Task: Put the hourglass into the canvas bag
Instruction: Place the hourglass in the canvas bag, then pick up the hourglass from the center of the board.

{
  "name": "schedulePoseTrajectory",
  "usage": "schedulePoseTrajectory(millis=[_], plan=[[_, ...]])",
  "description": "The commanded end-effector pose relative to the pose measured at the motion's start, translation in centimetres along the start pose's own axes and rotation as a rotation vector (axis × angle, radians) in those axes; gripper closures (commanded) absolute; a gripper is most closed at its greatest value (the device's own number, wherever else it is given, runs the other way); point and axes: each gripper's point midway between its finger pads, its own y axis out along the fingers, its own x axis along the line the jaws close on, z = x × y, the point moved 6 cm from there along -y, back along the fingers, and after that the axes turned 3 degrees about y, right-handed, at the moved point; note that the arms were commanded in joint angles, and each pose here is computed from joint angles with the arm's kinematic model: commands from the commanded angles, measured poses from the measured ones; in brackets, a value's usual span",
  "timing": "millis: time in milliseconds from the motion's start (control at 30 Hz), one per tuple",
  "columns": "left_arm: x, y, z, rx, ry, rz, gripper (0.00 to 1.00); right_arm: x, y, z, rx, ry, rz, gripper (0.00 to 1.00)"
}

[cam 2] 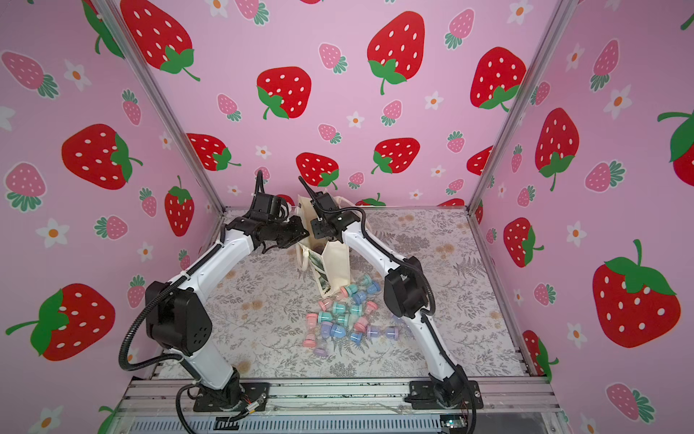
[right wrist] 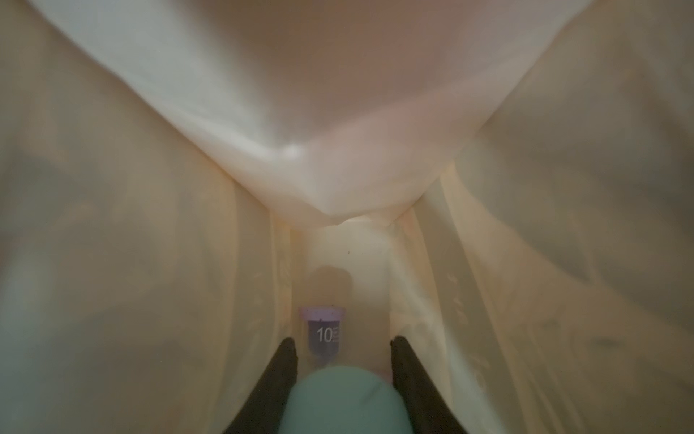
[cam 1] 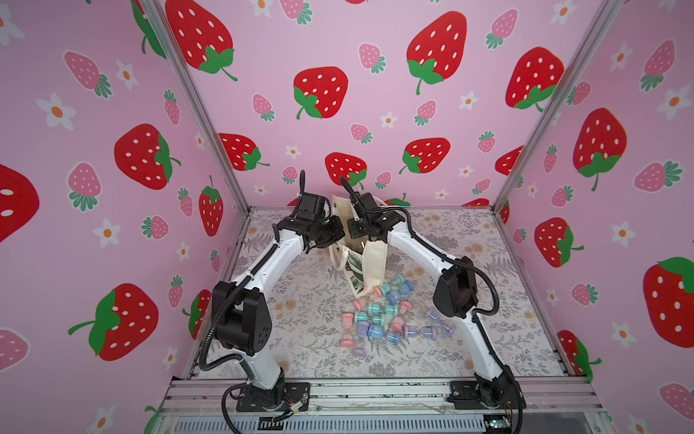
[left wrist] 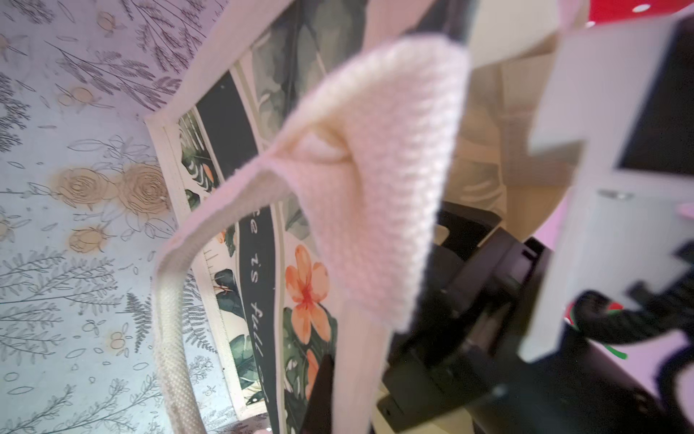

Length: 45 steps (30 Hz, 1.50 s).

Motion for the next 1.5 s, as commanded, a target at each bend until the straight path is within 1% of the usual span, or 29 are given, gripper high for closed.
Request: schedulePoseTrajectory(millis=[0, 100, 233, 300, 333, 400, 433, 467, 500, 533, 600, 633, 733, 867, 1000, 1067, 1200, 1333, 1467], plan=[[-1.3, -1.4, -1.5, -0.101, 0.013, 0.048, 1.00, -0.5, 3.8, 4.5, 0.138, -0.009, 0.044, 0.76], [-1.0, -1.0, -1.5, -0.102, 0.006, 0.036, 1.00, -0.8, 4.5, 4.9, 0.143, 0.003, 0.044, 0.75], [-0.7, -0.8, -1.5, -0.099, 0.004, 0.024, 1.00, -0.9, 4.4, 4.7, 0.139, 0.012, 0.036, 0.68], [-0.6, -0.7, -1.5, -0.098, 0.003, 0.021, 1.00, -0.9, 3.7, 4.2, 0.127, 0.012, 0.032, 0.63], [-0.5, -0.7, -1.6, -0.102, 0.001, 0.017, 1.00, -0.8, 3.2, 3.7, 0.115, 0.014, 0.024, 0.58], [-0.4, -0.6, -1.5, -0.098, -0.004, 0.013, 0.97, -0.6, 2.1, 2.8, 0.095, 0.014, 0.007, 0.49], [-0.4, -0.6, -1.5, -0.096, -0.004, 0.016, 0.97, -0.6, 1.5, 2.3, 0.082, 0.017, 0.000, 0.42], [-0.3, -0.6, -1.5, -0.096, -0.005, 0.015, 0.96, -0.5, 0.8, 1.8, 0.070, 0.018, -0.005, 0.39], [-0.3, -0.7, -1.5, -0.097, -0.006, 0.012, 0.96, -0.5, 0.0, 1.2, 0.057, 0.022, -0.013, 0.39], [-0.1, -0.8, -1.5, -0.101, -0.007, 0.007, 0.89, -0.6, -0.6, 0.8, 0.048, 0.031, -0.022, 0.37], [0.2, -1.0, -1.6, -0.106, -0.014, 0.001, 0.83, -0.6, -2.0, -0.1, 0.027, 0.048, -0.046, 0.30], [0.4, -1.0, -1.7, -0.104, -0.023, 0.001, 0.81, -0.6, -2.7, -0.6, 0.015, 0.053, -0.056, 0.29], [0.6, -1.4, -1.8, -0.106, -0.026, 0.003, 0.72, -0.7, -4.8, -1.9, -0.015, 0.062, -0.081, 0.28], [0.7, -1.9, -2.0, -0.111, -0.027, 0.006, 0.59, -0.6, -7.5, -3.2, -0.055, 0.060, -0.112, 0.23], [0.2, -3.1, -2.3, -0.129, -0.017, 0.018, 0.51, -0.2, -10.3, -4.1, -0.087, 0.062, -0.171, 0.22], [-0.1, -4.1, -2.4, -0.146, -0.007, 0.025, 0.48, 0.1, -11.9, -4.5, -0.108, 0.059, -0.206, 0.20], [-0.4, -6.0, -1.9, -0.175, 0.013, 0.017, 0.41, -0.1, -14.8, -4.7, -0.133, 0.048, -0.225, 0.16], [0.2, -8.1, -0.3, -0.196, 0.047, -0.031, 0.38, -0.3, -17.6, -3.6, -0.129, 0.021, -0.254, 0.13], [1.3, -10.2, 2.6, -0.202, 0.080, -0.105, 0.33, -1.1, -19.7, -1.0, -0.104, -0.002, -0.252, 0.08]])
